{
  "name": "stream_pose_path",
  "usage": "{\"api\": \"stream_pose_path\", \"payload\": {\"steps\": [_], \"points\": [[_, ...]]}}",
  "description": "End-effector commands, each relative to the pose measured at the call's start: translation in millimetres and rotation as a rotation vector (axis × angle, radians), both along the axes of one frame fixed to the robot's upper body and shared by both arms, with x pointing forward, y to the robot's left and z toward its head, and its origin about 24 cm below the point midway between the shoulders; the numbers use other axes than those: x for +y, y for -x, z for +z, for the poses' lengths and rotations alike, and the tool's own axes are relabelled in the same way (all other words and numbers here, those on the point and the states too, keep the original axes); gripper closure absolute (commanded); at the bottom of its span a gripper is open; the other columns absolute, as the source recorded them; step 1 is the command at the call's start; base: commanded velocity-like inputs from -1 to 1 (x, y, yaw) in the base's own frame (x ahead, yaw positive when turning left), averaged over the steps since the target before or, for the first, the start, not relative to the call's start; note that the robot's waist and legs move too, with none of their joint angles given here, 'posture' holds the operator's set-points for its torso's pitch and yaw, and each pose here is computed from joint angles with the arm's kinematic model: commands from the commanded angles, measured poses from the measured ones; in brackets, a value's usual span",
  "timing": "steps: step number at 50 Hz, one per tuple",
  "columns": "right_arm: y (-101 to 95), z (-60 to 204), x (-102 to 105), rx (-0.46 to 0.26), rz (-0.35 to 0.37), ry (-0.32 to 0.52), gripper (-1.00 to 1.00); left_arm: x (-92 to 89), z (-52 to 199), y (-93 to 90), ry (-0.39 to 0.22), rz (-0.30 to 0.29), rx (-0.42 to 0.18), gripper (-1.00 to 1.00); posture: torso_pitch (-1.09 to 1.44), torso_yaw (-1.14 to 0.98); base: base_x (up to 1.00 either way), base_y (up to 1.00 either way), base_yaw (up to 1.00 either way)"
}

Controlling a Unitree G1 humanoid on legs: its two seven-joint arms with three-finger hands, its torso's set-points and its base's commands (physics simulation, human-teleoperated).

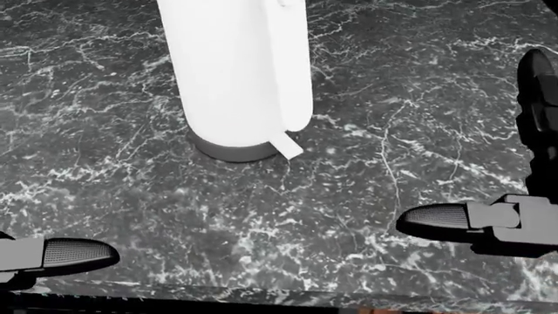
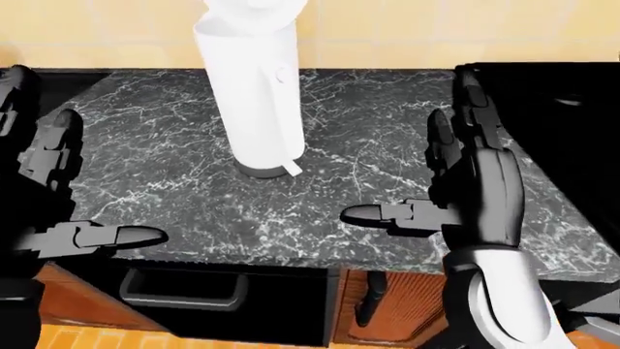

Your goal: Close the lid of the electric kettle.

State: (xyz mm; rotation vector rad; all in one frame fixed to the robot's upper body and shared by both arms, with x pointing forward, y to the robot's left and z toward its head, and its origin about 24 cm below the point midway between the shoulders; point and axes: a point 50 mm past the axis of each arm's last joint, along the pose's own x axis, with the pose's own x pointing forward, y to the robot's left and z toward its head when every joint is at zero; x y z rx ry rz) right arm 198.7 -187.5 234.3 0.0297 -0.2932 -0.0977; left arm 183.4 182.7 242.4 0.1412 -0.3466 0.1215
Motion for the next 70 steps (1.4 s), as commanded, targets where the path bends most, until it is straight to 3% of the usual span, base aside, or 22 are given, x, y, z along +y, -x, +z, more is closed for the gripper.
{"api": "stream_pose_path", "payload": {"steps": [1,27,70], "points": [[4.6,7.9,-1.4,-0.065,-0.023,0.015,-1.00,0.3,11.0,2.7,-0.011,0.002,-0.072,-1.00,0.00,0.00,0.00,0.19,0.00],[4.3,6.7,-3.8,-0.067,-0.044,0.008,-1.00,0.7,9.6,3.3,-0.009,0.002,-0.074,-1.00,0.00,0.00,0.00,0.00,0.00],[5.8,7.1,-1.9,-0.064,-0.016,-0.023,-1.00,-0.1,10.7,3.0,-0.009,0.000,-0.073,-1.00,0.00,0.00,0.00,0.00,0.00]]}}
